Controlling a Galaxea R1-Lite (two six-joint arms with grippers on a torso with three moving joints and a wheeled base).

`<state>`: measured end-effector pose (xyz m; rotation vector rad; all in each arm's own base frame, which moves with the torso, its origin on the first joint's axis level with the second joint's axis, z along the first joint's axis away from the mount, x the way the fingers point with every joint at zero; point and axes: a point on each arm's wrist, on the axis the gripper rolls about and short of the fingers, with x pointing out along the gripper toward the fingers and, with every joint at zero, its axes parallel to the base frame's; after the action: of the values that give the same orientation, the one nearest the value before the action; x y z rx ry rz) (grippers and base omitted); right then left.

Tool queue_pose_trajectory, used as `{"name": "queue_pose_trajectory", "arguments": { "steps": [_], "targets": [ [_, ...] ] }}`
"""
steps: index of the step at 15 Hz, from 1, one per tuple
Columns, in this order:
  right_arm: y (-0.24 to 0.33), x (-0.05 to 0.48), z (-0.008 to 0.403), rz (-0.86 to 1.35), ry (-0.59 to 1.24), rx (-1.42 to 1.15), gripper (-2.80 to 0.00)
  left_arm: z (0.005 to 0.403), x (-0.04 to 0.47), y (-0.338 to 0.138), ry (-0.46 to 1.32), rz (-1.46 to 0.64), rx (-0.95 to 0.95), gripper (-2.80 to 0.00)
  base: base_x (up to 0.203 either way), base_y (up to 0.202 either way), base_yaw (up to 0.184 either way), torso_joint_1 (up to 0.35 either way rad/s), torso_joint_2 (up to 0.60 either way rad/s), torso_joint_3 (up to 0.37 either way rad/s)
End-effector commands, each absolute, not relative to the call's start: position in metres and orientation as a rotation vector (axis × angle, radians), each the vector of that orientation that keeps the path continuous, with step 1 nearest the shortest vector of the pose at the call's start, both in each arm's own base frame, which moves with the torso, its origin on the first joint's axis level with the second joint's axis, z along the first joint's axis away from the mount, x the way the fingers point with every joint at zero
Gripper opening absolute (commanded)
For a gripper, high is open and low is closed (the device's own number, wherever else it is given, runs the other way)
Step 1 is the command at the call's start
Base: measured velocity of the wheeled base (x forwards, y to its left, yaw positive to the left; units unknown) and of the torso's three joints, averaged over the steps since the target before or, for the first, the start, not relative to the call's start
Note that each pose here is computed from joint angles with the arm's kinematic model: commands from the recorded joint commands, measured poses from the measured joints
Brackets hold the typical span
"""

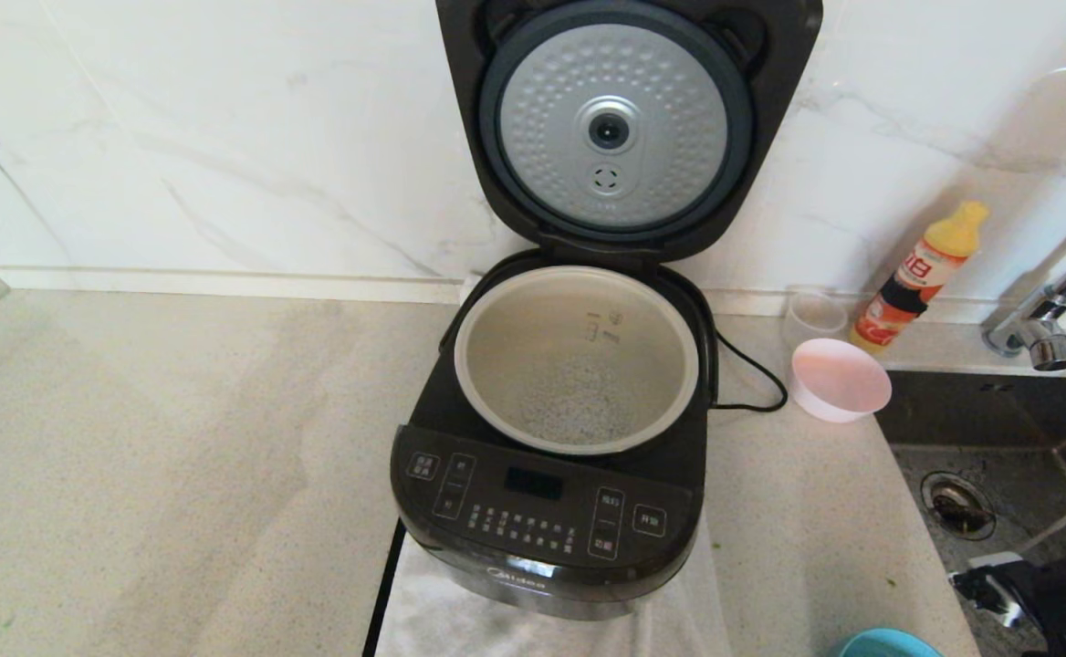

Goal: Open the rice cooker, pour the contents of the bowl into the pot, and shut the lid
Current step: Pick up the bowl on the table, then fill a bowl with water from the tap

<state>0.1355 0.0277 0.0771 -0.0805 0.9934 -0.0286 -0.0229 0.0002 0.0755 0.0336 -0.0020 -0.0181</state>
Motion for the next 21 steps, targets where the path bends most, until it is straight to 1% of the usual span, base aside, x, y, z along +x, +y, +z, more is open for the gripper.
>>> {"name": "queue_pose_trajectory", "arguments": {
  "steps": [1,3,9,12,17,21],
  "targets": [
    [0.024,0.136,0.086,-0.055,0.932,-0.059,-2.8,0.075,-0.023,0.0,0.0,-0.018,0.034,-2.8,0.0,0.0,0.0,0.0,0.0,0.0],
    [0.019,0.141,0.097,-0.095,0.882,-0.031,-2.8,0.075,-0.023,0.0,0.001,-0.018,0.034,-2.8,0.0,0.0,0.0,0.0,0.0,0.0],
    [0.011,0.143,0.102,-0.142,0.855,-0.001,-2.8,0.075,-0.023,0.0,0.001,-0.018,0.034,-2.8,0.0,0.0,0.0,0.0,0.0,0.0],
    [0.001,0.145,0.102,-0.206,0.861,0.031,-2.8,0.075,-0.023,0.0,0.0,-0.018,0.034,-2.8,0.0,0.0,0.0,0.0,0.0,0.0],
    [-0.018,0.149,0.104,-0.271,0.859,0.118,-2.8,0.075,-0.023,0.0,0.001,-0.018,0.034,-2.8,0.0,0.0,0.0,0.0,0.0,0.0],
    [-0.046,0.151,0.11,-0.346,0.853,0.252,-2.8,0.075,-0.023,0.0,0.001,-0.018,0.034,-2.8,0.0,0.0,0.0,0.0,0.0,0.0]
  ]
}}
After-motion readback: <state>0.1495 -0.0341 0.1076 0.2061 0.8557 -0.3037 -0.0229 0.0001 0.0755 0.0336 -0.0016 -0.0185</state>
